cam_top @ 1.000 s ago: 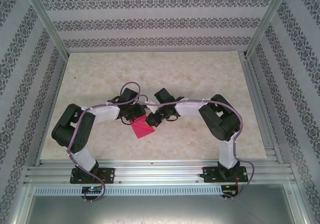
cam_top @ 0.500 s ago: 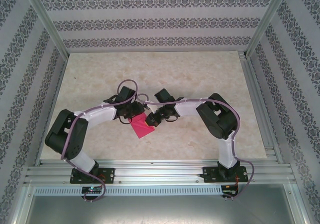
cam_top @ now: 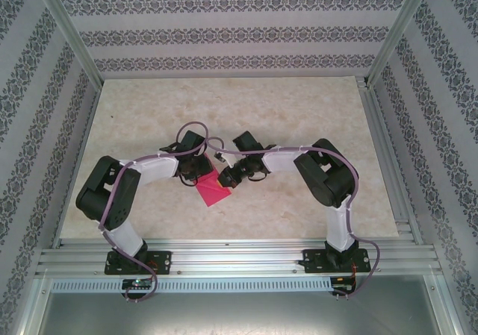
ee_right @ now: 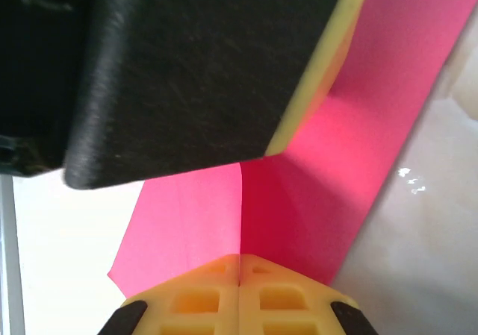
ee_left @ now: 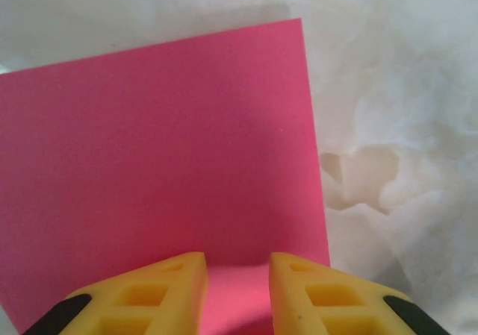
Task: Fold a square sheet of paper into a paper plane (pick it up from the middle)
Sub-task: Fold the triangle a second time at the center of the table.
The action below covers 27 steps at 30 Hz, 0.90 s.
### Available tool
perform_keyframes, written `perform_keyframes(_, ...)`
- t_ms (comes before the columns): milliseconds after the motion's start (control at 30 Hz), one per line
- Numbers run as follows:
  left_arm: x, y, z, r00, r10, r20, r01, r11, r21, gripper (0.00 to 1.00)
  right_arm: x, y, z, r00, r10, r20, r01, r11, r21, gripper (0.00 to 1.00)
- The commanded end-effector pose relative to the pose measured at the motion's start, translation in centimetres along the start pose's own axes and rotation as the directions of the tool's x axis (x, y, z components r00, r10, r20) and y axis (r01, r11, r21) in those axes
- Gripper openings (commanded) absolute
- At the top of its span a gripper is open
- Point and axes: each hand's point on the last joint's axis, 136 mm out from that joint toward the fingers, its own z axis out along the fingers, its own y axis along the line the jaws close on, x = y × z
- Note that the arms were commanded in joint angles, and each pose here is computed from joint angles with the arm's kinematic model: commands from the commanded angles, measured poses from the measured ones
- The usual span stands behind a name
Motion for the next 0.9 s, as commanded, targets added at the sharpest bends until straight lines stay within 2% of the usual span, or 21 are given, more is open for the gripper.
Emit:
perform_keyframes(0,0.1,1.5,0.8,1.0,-0.001,-0.014,0.0,0.998,-0.066,0.3,-1.5,0.5,-0.6,0.999,-0.031,0.026,0.032,0.999,-0.021,0.01)
perform_keyframes(367,0.0,2.1,0.6,1.0,0.025,-0.003,-0.025,0.995,-0.093,0.3,-1.3,-0.1,-0.7,0.997,-0.062,-0.048,0.061,0.998,-0.014,0.0)
perform_keyframes(867,-0.7,0.5,-0.4,0.999,0.028,0.026,-0.027,0.999,-0.029,0.31,-0.2,-1.0,0.3,0.996,-0.048,-0.072,0.048,0.999,0.001,0.0)
